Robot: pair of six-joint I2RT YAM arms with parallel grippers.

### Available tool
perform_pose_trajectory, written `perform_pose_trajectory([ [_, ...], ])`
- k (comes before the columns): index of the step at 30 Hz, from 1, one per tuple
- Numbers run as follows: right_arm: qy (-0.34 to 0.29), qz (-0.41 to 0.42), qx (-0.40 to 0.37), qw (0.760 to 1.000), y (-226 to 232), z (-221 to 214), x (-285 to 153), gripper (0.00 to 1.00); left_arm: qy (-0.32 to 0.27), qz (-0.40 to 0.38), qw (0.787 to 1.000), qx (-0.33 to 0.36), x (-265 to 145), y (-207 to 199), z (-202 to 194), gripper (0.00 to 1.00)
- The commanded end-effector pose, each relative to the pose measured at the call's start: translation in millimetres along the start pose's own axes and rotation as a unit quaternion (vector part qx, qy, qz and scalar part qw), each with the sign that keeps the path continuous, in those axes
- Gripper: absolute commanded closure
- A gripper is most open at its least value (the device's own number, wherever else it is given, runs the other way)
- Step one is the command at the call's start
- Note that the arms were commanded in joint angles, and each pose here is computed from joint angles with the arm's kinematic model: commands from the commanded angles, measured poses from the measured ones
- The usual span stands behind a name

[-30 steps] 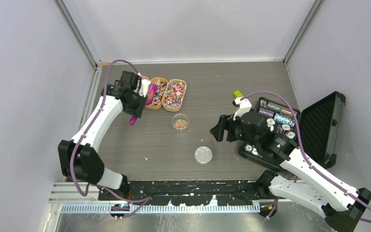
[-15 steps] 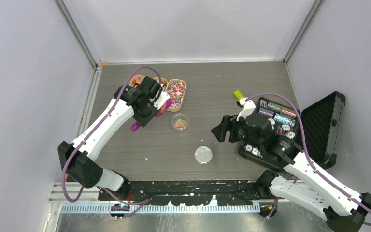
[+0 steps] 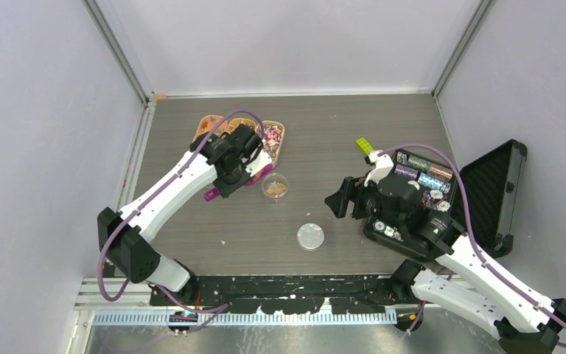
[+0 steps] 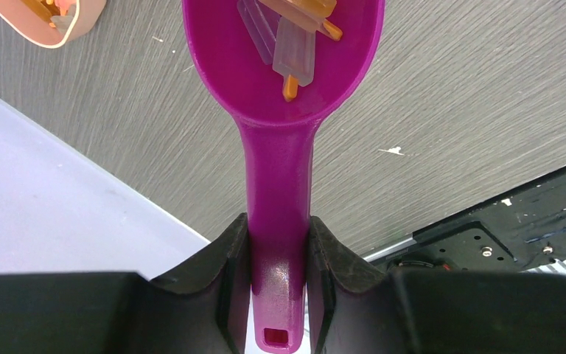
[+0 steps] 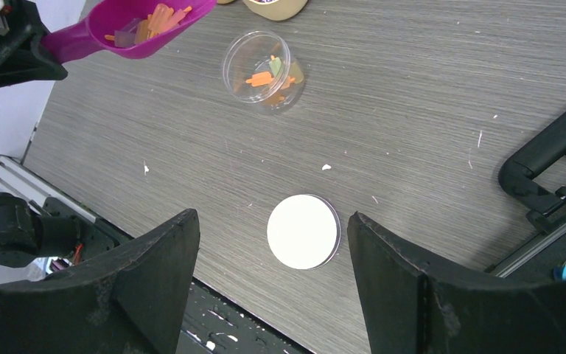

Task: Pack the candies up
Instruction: Place the fake candies in the packing bottle.

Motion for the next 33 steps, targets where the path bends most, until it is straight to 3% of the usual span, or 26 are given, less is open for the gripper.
perform_pose_trajectory([
  [1,-0.022,-0.002,0.004,1.000,-0.4,7.2,-4.3,0.22,-0.004,0.024,0.999,0.021,-6.9,12.3,7.6,1.00],
  [15,-0.027,-0.002,0.003,1.000,-0.9,8.9,-7.8,0.22,0.079,0.003,0.993,0.082,4.8,4.7,16.1,1.00],
  [33,-0.027,0.000,0.003,1.000,0.8,9.8,-4.6,0.22,0.167,0.057,0.971,0.163,-5.0,4.2,27.6,1.00],
])
Point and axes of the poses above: each gripper's point midway between its finger pads, its own x axis out along the fingers, its own y axis along the line the jaws close on, z = x × y, the point moved 3 cm from there along -x, back along the fingers, and after that the axes turned 13 degrees about x, right-handed, at the moved point
